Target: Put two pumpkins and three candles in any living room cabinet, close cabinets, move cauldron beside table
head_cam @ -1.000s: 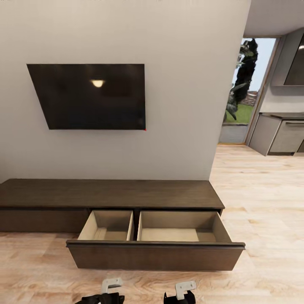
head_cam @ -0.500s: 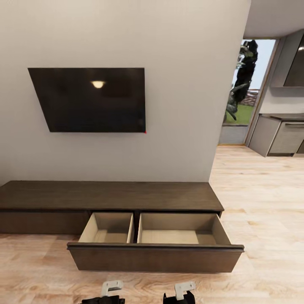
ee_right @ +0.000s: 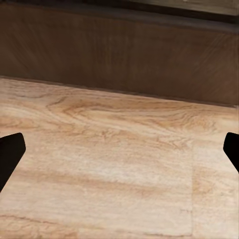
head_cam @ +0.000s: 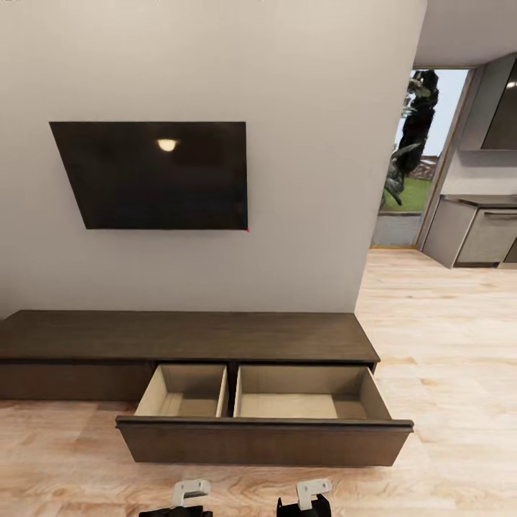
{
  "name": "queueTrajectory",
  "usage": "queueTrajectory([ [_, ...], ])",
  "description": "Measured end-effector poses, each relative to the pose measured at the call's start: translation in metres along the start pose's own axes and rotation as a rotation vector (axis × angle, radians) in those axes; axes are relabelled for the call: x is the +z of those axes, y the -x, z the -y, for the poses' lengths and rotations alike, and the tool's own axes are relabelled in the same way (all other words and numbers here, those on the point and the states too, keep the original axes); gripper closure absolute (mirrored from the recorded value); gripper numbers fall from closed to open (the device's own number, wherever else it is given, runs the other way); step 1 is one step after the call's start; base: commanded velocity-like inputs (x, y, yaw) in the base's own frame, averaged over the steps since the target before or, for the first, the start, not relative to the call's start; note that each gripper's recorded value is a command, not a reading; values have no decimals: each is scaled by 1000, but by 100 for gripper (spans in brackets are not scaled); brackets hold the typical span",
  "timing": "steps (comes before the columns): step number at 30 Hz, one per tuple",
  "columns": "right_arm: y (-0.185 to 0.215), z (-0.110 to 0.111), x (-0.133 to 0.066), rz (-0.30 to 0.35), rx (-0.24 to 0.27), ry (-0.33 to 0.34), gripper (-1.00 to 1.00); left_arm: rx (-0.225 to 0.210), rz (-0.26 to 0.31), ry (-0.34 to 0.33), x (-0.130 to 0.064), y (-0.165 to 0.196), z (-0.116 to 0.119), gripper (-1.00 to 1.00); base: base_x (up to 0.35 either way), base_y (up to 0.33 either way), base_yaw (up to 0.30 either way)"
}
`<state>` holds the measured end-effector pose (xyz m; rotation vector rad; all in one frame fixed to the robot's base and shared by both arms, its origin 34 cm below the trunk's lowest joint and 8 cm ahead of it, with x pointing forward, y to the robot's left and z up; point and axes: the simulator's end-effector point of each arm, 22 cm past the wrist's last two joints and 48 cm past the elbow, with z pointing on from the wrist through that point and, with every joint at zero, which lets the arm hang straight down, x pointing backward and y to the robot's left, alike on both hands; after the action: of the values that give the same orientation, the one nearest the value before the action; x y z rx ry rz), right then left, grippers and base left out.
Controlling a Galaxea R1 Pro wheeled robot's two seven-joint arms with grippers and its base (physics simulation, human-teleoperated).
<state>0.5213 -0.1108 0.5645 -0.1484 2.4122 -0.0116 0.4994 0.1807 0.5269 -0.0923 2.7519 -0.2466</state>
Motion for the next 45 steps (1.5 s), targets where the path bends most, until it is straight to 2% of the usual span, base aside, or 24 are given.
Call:
queueTrajectory([
  [38,36,1,-44,-2,0,2,-100,-1,-3,0,-53,18,10,-100,0,0,0],
  [45,37,1,-44,-2,0,2,-100,-2,-3,0,-53,18,10,-100,0,0,0],
])
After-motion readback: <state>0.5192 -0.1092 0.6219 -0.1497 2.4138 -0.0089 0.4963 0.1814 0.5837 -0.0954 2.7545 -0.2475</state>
